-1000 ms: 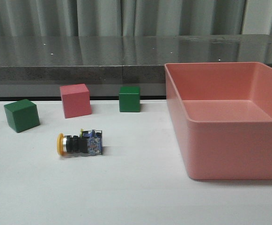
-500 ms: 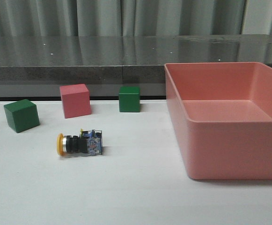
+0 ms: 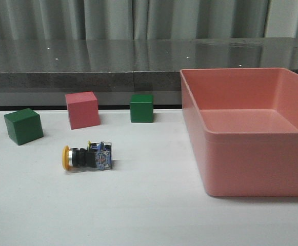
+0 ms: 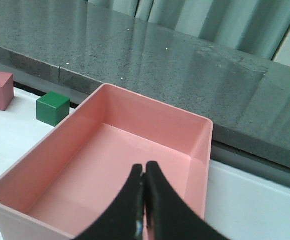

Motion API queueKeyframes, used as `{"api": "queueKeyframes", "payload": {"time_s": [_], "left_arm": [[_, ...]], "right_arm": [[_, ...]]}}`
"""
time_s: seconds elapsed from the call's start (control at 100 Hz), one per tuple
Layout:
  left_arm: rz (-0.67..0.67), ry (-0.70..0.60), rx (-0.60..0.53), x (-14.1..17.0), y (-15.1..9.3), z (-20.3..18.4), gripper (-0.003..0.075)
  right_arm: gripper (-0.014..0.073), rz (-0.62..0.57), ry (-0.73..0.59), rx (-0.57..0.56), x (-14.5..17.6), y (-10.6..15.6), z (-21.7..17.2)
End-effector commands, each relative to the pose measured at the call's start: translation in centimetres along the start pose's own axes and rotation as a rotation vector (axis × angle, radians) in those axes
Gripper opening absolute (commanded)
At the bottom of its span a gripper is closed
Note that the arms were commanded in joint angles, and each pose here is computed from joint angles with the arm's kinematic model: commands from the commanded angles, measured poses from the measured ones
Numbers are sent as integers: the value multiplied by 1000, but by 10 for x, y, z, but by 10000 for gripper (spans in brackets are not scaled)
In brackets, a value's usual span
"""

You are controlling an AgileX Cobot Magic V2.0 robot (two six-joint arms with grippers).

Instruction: Place and stand button with both arms

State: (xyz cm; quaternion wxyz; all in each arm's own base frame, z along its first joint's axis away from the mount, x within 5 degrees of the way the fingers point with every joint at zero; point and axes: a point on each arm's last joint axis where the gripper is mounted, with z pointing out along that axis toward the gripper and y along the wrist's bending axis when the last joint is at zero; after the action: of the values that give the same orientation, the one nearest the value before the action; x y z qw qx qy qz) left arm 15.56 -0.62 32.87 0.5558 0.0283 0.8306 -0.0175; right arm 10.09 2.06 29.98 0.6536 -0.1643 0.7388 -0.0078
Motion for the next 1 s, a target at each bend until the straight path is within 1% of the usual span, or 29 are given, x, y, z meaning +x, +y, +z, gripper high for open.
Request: {"api": "queueKeyframes", "payload": {"time_s": [0.0,0.01,0.04,0.06,0.07,0.12,0.14,0.21,0.25,0.29,0.34,0.49,0.66,0.8,0.86,0.99], "left_arm": [[82,-99,8,-20,-3,12,335],[93,-93,13,-19,-4,15,354],[103,-94,24,-20,-6,22,447],[104,-93,28,-19,-7,25,481],[105,-100,28,-20,-7,26,510],[109,-109,38,-20,-10,37,588],[111,-105,42,-20,-11,41,601],[88,-125,47,-21,-14,54,597],[17,-112,62,-18,-17,62,586],[-26,-107,71,-17,-20,70,577],[-28,-91,84,-14,-24,77,572],[75,-15,130,0,-40,103,569],[226,65,190,15,-60,129,569],[319,108,232,13,-75,146,569],[335,123,244,10,-80,152,569],[419,158,270,5,-88,162,569]], "right_arm": [[-109,7,-89,43,-15,-6,-2],[-109,7,-89,43,-15,-6,-2],[-109,7,-89,43,-15,-6,-2],[-109,7,-89,43,-15,-6,-2],[-109,7,-89,43,-15,-6,-2],[-109,7,-89,43,-15,-6,-2],[-109,7,-89,43,-15,-6,-2],[-109,7,-89,43,-15,-6,-2],[-109,7,-89,43,-15,-6,-2],[-109,7,-89,43,-15,-6,-2],[-109,7,-89,43,-15,-6,-2],[-109,7,-89,43,-15,-6,-2],[-109,7,-89,43,-15,-6,-2],[-109,7,-89,43,-15,-6,-2],[-109,7,-89,43,-15,-6,-2],[-109,7,-89,43,-15,-6,-2]]}}
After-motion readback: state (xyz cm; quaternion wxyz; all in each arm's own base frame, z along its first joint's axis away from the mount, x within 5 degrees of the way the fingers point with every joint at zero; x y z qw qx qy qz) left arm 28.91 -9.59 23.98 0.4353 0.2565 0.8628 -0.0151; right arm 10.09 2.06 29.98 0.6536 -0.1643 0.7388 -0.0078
